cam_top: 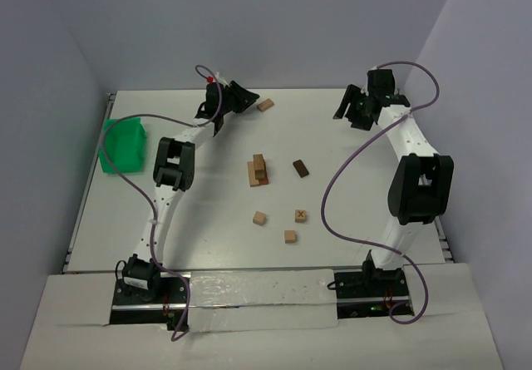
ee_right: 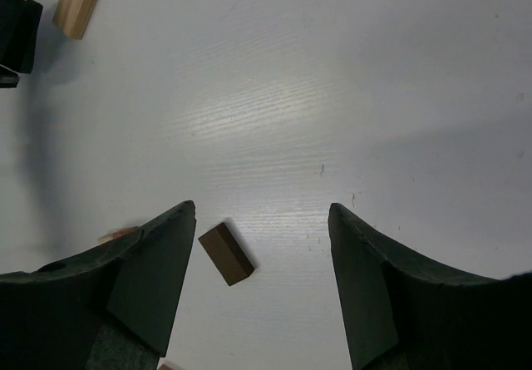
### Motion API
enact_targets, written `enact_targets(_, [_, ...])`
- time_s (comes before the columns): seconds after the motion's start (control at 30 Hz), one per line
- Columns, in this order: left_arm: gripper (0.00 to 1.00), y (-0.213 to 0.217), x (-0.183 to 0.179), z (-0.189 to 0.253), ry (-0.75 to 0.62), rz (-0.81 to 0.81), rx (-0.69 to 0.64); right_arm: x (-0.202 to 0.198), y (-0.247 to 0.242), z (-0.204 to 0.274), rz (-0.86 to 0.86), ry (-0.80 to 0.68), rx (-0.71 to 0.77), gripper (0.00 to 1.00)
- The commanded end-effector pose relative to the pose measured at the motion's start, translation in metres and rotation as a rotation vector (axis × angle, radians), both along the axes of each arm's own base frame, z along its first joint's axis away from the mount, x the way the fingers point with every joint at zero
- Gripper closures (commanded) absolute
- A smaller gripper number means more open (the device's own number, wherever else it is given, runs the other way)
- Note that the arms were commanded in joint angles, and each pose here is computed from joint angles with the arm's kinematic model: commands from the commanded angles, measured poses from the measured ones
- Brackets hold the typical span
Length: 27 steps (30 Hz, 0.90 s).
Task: Build the wood block tower
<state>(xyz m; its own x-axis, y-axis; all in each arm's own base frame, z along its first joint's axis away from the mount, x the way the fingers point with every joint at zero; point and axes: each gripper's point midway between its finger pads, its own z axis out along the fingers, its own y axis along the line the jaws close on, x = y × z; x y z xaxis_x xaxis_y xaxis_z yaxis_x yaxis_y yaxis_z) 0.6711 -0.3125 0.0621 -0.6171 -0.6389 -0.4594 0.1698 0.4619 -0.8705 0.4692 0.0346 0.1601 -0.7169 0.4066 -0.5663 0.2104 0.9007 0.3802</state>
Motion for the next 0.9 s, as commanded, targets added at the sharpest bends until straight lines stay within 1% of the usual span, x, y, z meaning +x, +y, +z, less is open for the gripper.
enact_targets(0.0, [0.56, -0.019, 0.012, 0.029, -0.092, 0.077, 0.048, 0.0, -0.002, 0.029, -0.005, -0.088, -0.004, 0.28])
enact_targets(0.13, [0.54, -0.026, 0.01, 0.019, -0.079, 0.078, 0.047, -0.002, -0.003, 0.032, -0.006, -0.097, -0.012, 0.28])
enact_targets(0.37, [0.56, -0.035, -0.01, -0.027, 0.047, -0.009, 0.05, -0.005, -0.005, 0.029, -0.007, -0.088, -0.005, 0.28])
enact_targets(0.47, [0.57, -0.035, -0.016, -0.034, 0.071, -0.027, 0.069, -0.005, -0.004, 0.029, -0.007, -0.084, 0.003, 0.28])
enact_targets(0.57, [0.57, -0.038, -0.021, -0.028, 0.062, -0.047, 0.083, -0.005, -0.004, 0.03, -0.003, -0.086, 0.009, 0.29])
enact_targets(0.63, [0.58, -0.042, -0.027, -0.032, 0.087, -0.073, 0.078, -0.005, -0.003, 0.03, -0.002, -0.086, 0.008, 0.29])
enact_targets(0.7, [0.61, -0.046, -0.037, -0.042, 0.133, -0.104, 0.072, -0.006, -0.005, 0.032, -0.007, -0.09, 0.004, 0.29])
enact_targets(0.77, [0.61, -0.051, -0.044, -0.039, 0.141, -0.13, 0.069, -0.006, -0.005, 0.032, -0.006, -0.092, 0.001, 0.29])
enact_targets(0.8, [0.62, -0.051, -0.052, -0.049, 0.165, -0.144, 0.08, -0.006, -0.006, 0.033, -0.007, -0.092, 0.001, 0.29])
enact_targets(0.87, [0.63, -0.055, -0.067, -0.038, 0.167, -0.18, 0.085, -0.005, -0.006, 0.035, -0.006, -0.093, 0.002, 0.29])
